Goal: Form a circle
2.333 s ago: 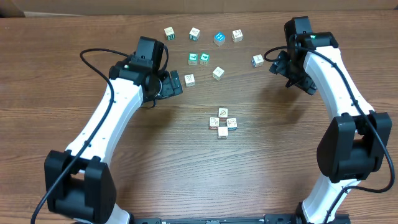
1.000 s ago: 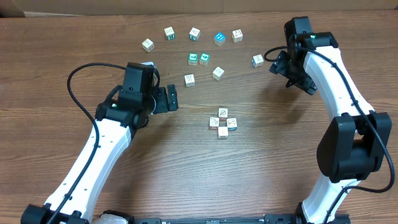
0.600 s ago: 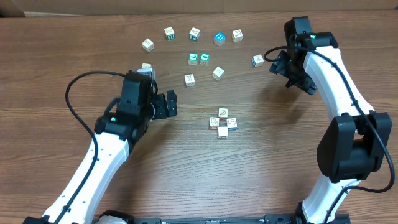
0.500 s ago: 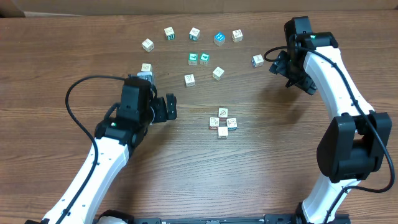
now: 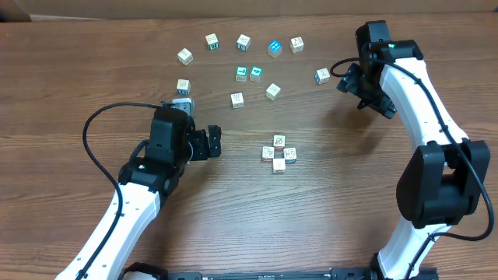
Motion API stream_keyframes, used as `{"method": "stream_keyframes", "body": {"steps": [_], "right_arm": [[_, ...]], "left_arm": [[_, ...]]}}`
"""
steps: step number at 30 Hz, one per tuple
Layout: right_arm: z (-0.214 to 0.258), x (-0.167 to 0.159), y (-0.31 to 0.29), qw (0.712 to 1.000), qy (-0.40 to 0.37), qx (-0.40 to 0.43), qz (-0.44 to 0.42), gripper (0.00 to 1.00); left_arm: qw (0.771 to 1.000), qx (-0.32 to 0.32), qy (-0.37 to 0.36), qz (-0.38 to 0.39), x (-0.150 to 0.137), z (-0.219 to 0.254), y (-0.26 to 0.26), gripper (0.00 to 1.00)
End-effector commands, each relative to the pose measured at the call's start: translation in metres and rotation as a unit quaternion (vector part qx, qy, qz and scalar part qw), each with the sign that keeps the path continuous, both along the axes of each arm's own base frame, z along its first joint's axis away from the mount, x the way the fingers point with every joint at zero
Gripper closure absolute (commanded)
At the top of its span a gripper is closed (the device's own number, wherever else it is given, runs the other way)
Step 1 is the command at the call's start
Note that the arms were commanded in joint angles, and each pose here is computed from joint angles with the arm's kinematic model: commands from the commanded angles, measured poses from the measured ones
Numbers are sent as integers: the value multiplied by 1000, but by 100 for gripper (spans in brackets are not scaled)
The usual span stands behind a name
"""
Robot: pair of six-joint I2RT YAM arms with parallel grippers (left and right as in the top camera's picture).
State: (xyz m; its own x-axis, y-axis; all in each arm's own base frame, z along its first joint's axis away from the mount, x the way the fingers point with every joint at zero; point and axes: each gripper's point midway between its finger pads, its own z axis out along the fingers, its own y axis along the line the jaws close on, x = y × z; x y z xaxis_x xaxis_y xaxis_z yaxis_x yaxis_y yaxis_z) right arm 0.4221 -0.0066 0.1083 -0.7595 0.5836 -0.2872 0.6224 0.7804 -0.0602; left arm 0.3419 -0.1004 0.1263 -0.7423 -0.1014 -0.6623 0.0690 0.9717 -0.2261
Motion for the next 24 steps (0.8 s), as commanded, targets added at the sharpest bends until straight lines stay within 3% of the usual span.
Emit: {"method": "stream_keyframes", "body": {"steps": [1,24], "right_arm": [[18,5,0,1000,-26,-1,-1,0],[18,5,0,1000,-26,-1,-1,0]], "left_arm": [[997,7,-30,-75,-2,10,-15,1],[995,4,-52,-90,3,16,-20,1]]}}
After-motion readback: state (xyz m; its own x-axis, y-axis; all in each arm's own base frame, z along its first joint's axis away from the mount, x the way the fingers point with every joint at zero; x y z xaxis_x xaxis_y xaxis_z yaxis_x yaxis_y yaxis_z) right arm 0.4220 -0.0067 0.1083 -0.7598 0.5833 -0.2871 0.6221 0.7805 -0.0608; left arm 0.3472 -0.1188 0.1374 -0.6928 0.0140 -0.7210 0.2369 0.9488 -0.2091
